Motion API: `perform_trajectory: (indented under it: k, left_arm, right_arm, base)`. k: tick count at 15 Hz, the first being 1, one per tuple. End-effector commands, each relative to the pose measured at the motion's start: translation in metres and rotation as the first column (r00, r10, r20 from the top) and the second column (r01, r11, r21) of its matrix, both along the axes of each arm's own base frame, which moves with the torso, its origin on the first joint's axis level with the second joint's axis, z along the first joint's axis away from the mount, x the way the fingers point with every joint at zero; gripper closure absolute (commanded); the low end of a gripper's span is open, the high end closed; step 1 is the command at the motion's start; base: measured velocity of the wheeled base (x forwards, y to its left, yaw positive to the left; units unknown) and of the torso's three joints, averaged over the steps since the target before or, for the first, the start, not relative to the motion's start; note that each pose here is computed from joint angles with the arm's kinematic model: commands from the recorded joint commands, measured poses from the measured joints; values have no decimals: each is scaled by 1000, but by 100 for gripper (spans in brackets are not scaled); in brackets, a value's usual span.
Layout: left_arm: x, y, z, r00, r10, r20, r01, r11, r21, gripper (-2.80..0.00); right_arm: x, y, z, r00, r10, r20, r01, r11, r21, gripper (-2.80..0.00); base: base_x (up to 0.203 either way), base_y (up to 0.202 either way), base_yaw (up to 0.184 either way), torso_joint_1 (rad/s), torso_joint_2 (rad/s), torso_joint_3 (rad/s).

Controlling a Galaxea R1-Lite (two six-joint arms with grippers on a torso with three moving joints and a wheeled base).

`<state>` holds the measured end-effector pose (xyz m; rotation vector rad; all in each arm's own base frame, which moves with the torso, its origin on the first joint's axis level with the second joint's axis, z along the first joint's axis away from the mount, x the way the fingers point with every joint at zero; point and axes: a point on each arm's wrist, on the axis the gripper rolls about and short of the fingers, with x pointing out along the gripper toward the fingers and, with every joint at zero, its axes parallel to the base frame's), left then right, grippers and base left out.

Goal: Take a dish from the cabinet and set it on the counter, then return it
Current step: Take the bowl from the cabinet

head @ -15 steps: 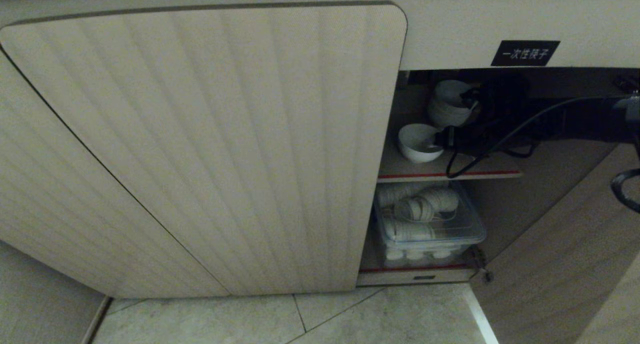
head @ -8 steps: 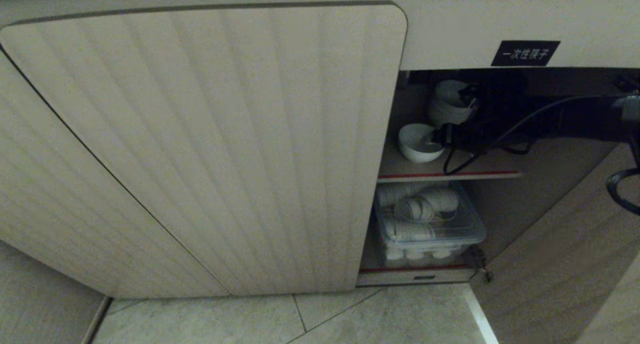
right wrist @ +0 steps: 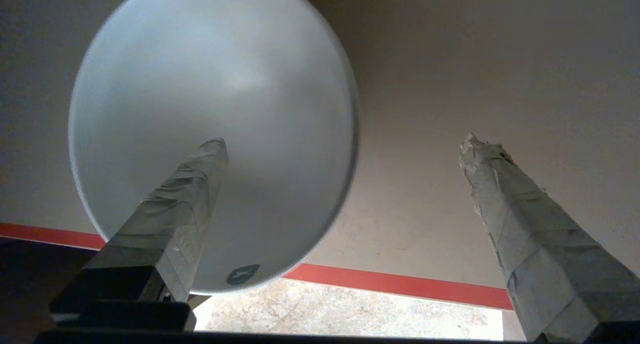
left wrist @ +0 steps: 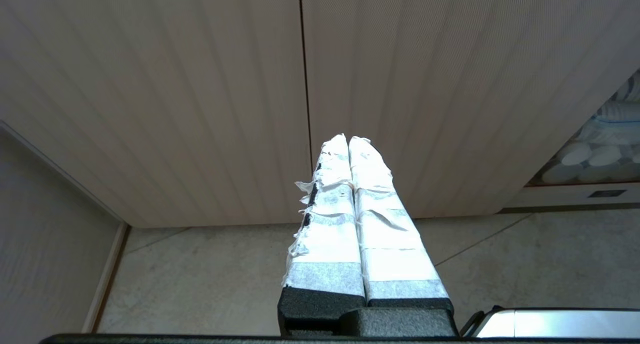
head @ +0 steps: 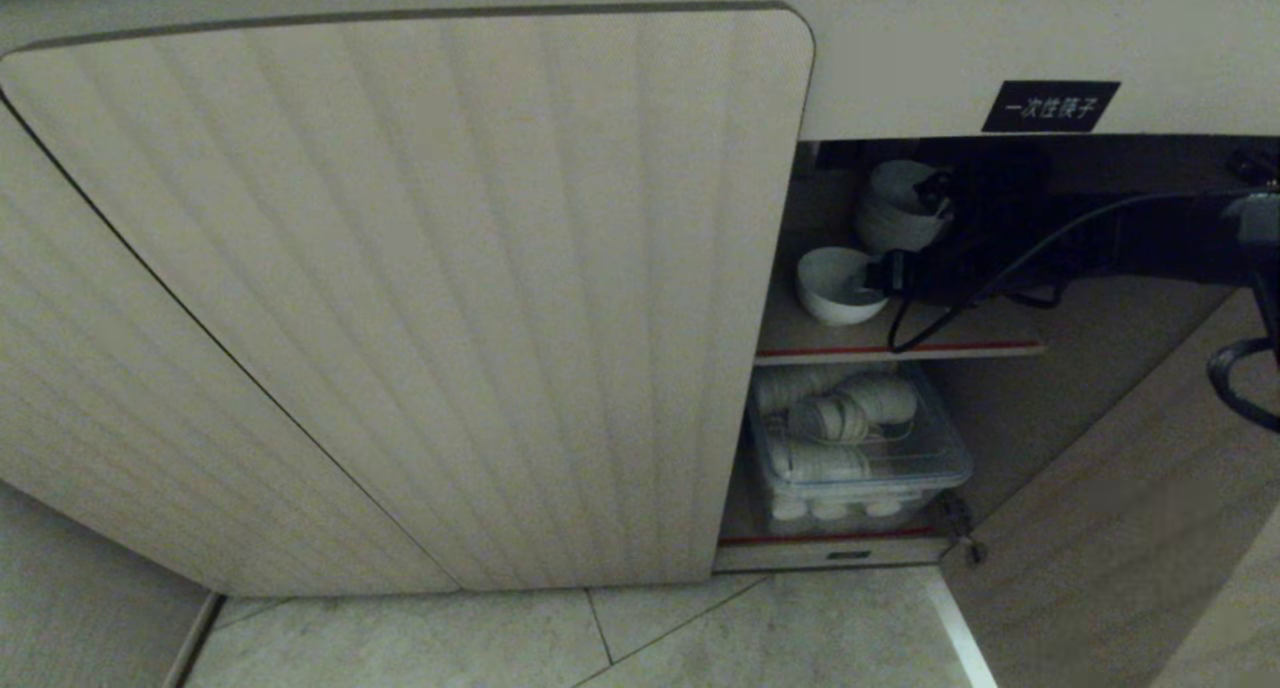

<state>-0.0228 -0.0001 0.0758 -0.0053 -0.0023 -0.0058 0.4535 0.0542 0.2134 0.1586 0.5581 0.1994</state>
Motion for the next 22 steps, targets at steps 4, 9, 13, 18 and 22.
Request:
perform_trajectory:
  k: [4, 9, 13, 18, 22]
  left_arm:
    - [0, 0, 0, 1000, 0, 1, 0, 1000, -1, 0]
    - [0, 0, 0, 1000, 0, 1, 0, 1000, -1, 0]
    - [0, 0, 0, 1000, 0, 1, 0, 1000, -1, 0]
    - [0, 0, 0, 1000, 0, 1, 0, 1000, -1, 0]
    - [0, 0, 0, 1000, 0, 1, 0, 1000, -1, 0]
  right_arm:
    - [0, 1, 1, 1000, 2, 2, -2, 1000, 2, -280]
    - [0, 1, 4, 1000, 3, 13, -3, 1000, 3, -280]
    - [-3, 0, 4, 1000, 17, -7, -17, 1000, -24, -280]
    - [-3, 0, 4, 1000, 23, -7, -23, 999, -34, -280]
    - [-2, -1, 3, 1000, 10, -5, -11, 999, -41, -280]
  base:
    - [0, 0, 0, 0, 0, 0]
    - [0, 0, 0, 0, 0, 0]
    - [0, 0, 0, 0, 0, 0]
    - [0, 0, 0, 0, 0, 0]
    - [0, 0, 0, 0, 0, 0]
